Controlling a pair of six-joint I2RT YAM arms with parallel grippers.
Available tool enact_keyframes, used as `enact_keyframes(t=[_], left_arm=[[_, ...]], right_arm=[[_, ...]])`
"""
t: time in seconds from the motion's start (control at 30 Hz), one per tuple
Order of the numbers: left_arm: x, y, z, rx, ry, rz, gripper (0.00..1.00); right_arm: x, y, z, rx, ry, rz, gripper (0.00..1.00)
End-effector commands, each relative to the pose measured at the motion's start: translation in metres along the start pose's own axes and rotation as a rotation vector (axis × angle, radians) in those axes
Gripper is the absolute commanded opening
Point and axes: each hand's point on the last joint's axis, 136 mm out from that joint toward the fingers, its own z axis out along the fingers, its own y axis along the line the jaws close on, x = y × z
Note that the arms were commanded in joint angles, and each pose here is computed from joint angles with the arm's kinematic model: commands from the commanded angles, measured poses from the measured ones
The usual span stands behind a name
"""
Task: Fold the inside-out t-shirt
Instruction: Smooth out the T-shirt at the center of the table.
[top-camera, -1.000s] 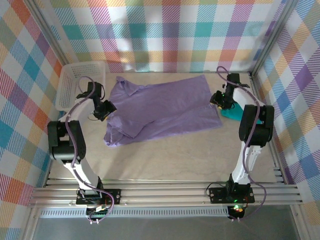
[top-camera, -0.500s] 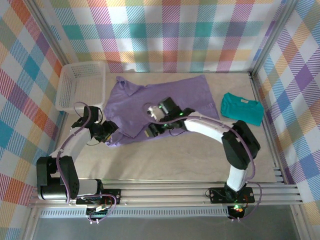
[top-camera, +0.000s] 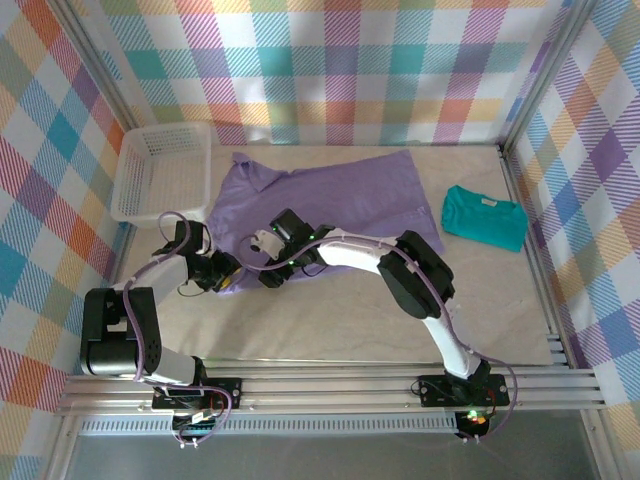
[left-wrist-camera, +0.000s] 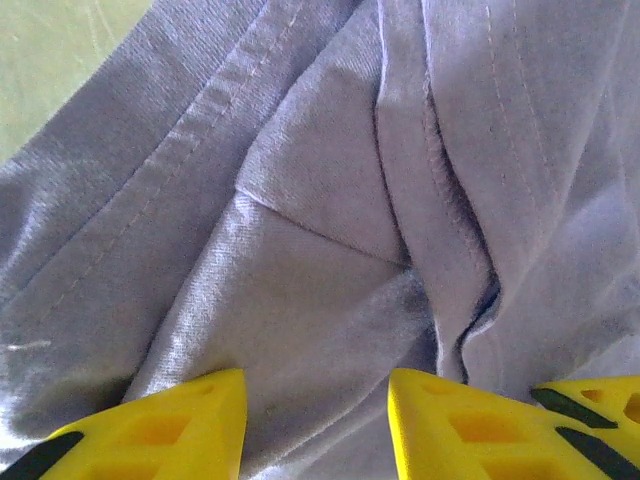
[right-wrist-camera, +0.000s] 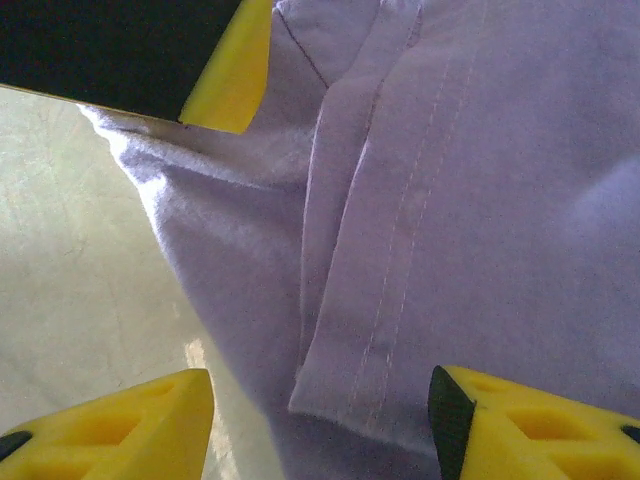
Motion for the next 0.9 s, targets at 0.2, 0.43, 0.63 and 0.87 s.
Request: enact_keyframes(t=[0.2, 0.43, 0.63, 0.87], left_arm=[[0.001, 0.013, 0.004, -0.019, -0.002, -0.005, 0.41], [0.003, 0.018, 0.006, -0.029, 0.003, -0.009, 0.41], [0.005, 0.023, 0.009, -0.042, 0.004, -0.008, 0.41], [0.004, 0.026, 0.008, -0.057, -0.004, -0.001, 0.41]], right_arm=[[0.001, -0.01, 0.014, 0.041, 0.061, -0.046, 0.47], [-0.007, -0.017, 0.012, 0.085, 0.043, -0.033, 0.21], [-0.035, -0.025, -0.011, 0.103, -0.038, 0.054, 0.03], [-0.061, -0.096, -0.046, 0.16, -0.138, 0.401, 0.0]])
